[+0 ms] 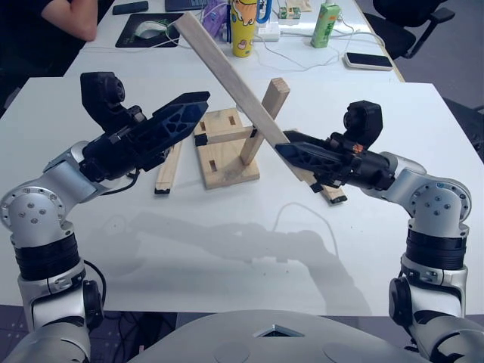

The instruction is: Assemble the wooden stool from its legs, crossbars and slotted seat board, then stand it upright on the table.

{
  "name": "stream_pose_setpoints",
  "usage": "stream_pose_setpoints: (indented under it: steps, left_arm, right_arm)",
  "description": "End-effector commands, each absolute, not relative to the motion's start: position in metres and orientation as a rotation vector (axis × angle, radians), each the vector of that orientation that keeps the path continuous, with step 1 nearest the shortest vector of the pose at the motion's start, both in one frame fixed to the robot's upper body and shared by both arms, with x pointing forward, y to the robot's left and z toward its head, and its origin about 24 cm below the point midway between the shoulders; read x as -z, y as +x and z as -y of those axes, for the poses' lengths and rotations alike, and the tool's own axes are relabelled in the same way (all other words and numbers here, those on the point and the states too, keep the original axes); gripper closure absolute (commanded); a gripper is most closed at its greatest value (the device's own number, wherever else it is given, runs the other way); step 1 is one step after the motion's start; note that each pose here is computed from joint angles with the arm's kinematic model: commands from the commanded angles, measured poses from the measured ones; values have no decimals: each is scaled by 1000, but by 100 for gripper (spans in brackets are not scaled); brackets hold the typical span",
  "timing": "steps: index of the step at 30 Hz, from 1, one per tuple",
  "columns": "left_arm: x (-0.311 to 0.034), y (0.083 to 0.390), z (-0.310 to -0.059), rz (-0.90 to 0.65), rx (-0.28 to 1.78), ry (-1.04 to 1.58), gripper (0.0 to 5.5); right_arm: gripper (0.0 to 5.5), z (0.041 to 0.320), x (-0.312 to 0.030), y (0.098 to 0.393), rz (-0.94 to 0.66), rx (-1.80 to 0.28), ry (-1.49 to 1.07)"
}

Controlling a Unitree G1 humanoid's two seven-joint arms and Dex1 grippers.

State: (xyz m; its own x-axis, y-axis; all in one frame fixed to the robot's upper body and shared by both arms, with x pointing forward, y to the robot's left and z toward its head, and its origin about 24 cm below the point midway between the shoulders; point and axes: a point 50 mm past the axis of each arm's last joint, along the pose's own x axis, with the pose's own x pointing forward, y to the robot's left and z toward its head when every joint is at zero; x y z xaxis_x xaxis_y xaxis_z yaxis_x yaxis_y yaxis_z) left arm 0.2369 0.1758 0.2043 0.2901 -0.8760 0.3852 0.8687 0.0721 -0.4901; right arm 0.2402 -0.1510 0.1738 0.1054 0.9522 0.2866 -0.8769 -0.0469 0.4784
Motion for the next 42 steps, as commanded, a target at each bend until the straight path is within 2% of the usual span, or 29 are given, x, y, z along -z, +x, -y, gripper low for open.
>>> stream_pose_setpoints:
  steps: [1, 11, 27, 34, 35, 42]
  left_arm:
    - [-206, 236, -174, -23, 1337, -718, 87]
    - [-203, 234, -171, -58, 1361, -705, 87]
    - [-196, 235, -173, -113, 1338, -647, 336]
    - [-194, 236, -175, -126, 1328, -633, 342]
    - [-193, 237, -175, -132, 1327, -628, 342]
    - [-190, 244, -176, -140, 1285, -572, 343]
  right_arm:
    - [344, 145, -167, 233, -203, -1534, 578]
    - [344, 143, -159, 227, -236, -1576, 556]
    - [344, 144, -161, 229, -233, -1598, 540]
    - [344, 146, -159, 231, -219, -1571, 520]
    - [305, 148, -159, 232, -213, -1556, 539]
    - [187, 160, -157, 230, -199, -1537, 557]
